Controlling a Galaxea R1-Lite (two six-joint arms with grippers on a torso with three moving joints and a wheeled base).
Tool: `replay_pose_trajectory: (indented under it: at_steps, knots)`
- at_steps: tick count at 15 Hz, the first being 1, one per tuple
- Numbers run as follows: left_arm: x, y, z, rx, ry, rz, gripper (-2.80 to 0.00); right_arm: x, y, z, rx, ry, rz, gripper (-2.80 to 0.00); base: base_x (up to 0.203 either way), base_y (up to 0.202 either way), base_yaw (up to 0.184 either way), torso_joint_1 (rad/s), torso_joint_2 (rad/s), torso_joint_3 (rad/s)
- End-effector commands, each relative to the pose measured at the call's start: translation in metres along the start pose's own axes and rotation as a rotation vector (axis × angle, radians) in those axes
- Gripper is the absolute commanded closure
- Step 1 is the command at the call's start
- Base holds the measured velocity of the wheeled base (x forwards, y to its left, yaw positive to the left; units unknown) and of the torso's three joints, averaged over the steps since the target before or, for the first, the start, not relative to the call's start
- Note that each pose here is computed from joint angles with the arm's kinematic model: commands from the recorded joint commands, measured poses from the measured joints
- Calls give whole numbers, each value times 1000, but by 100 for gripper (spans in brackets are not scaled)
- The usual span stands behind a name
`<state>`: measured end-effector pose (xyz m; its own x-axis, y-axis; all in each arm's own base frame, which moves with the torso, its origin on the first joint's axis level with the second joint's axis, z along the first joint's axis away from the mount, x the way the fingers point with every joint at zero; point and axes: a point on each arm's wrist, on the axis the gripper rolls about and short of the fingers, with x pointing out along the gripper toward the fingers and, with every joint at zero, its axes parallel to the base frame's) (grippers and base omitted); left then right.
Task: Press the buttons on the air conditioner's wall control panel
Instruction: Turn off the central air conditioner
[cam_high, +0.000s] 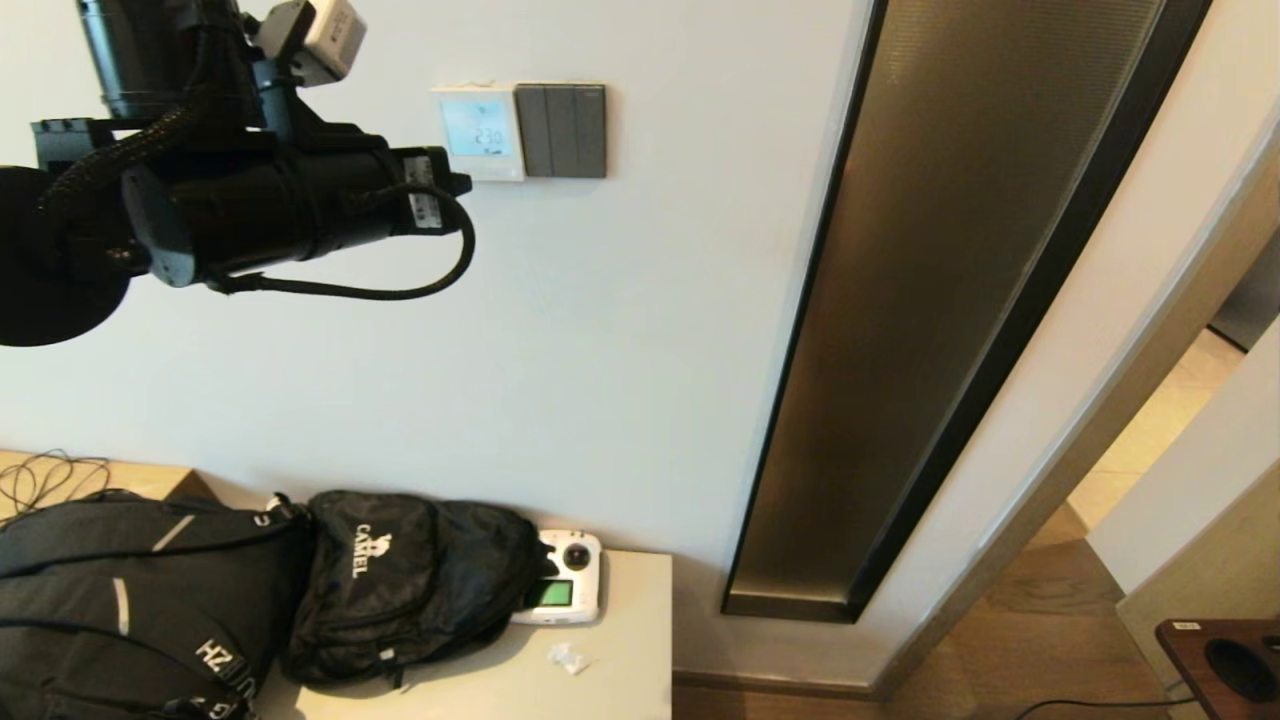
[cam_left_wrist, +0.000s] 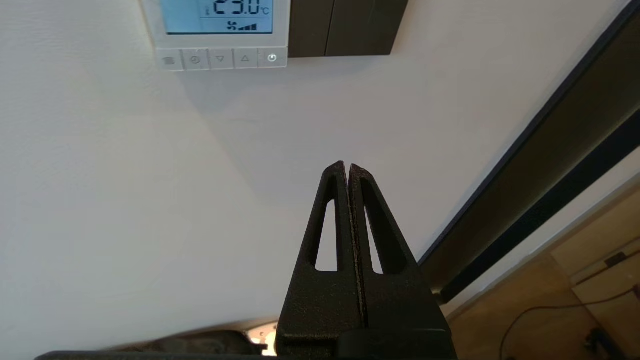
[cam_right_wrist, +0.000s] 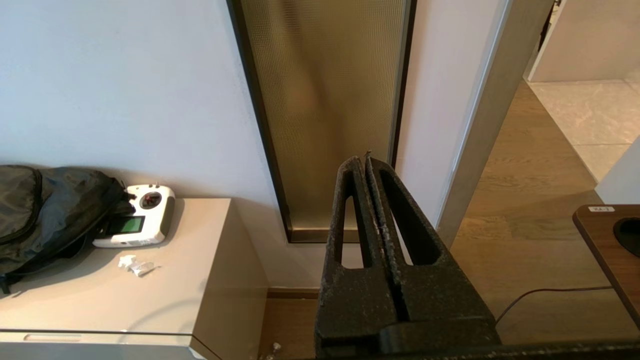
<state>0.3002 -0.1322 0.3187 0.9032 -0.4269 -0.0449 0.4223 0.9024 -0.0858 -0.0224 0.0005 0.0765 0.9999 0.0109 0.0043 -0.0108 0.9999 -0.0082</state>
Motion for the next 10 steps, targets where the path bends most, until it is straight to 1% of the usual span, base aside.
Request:
replay_pose_trajectory:
  at_steps: [1, 5, 10]
  knots:
    - [28, 0, -14, -2, 34, -3, 0, 0, 0, 0, -1, 1, 1, 0, 0, 0, 0, 0, 0, 0]
    - [60, 1, -24, -2, 43, 1, 0, 0, 0, 0, -1, 1, 0, 0, 0, 0, 0, 0, 0, 0]
    - [85, 2, -22, -2, 15, 3, 0, 0, 0, 0, -1, 1, 1, 0, 0, 0, 0, 0, 0, 0]
